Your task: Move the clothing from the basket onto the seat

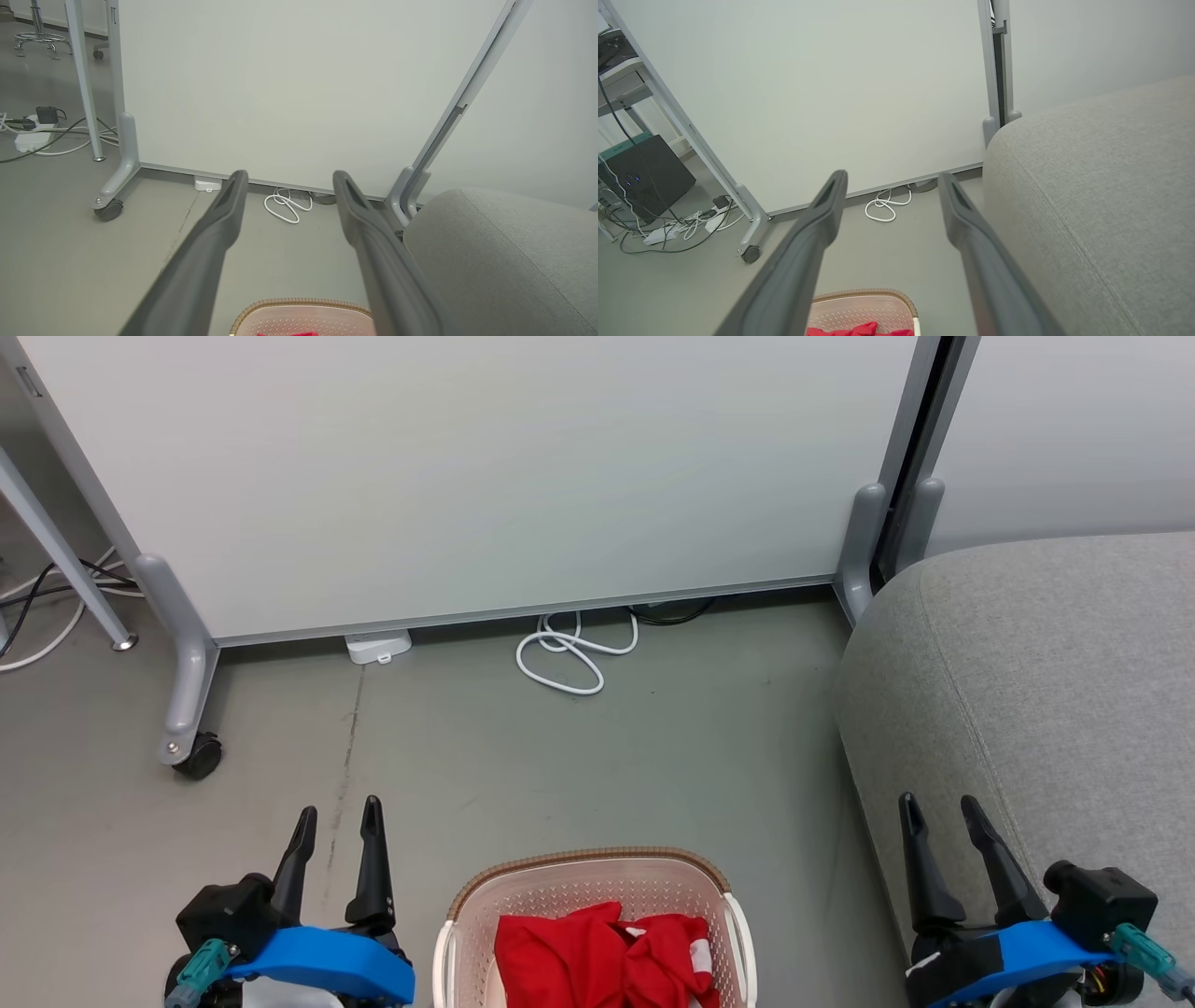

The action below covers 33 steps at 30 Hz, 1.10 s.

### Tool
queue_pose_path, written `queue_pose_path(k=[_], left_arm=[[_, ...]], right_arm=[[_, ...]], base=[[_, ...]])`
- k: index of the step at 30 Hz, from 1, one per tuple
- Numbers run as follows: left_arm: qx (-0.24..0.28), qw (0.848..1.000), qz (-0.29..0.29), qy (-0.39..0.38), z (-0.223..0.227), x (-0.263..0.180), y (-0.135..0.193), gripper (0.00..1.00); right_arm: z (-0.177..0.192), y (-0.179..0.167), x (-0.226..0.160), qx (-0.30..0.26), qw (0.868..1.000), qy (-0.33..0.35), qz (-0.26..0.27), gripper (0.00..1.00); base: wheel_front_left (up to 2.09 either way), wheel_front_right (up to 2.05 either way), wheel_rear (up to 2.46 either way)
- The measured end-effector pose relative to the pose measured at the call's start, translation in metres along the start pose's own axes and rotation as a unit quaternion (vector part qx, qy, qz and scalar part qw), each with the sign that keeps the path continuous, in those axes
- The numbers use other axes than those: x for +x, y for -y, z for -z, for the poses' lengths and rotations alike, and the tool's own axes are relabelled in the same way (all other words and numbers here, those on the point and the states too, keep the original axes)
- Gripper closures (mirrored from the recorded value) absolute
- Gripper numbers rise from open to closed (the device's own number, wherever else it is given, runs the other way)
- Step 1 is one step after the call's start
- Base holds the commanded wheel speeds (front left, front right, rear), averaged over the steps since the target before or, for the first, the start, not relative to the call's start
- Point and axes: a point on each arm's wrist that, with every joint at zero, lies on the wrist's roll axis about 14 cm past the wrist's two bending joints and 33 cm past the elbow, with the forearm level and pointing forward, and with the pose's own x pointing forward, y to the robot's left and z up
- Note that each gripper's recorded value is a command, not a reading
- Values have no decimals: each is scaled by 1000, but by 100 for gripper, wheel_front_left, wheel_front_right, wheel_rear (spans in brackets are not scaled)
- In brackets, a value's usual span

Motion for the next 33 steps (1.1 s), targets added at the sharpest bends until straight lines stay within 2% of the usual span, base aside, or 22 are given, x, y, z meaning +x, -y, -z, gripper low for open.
queue_pose_path(k=[27,33], left_arm=[[65,998,15,9,0,0,5,0],[65,998,14,8,1,0,4,0]], right_arm=[[-2,-8,0,-96,995,11,-26,0],[-2,-9,0,-96,995,10,-28,0]], base=[[0,0,0],[0,0,0]])
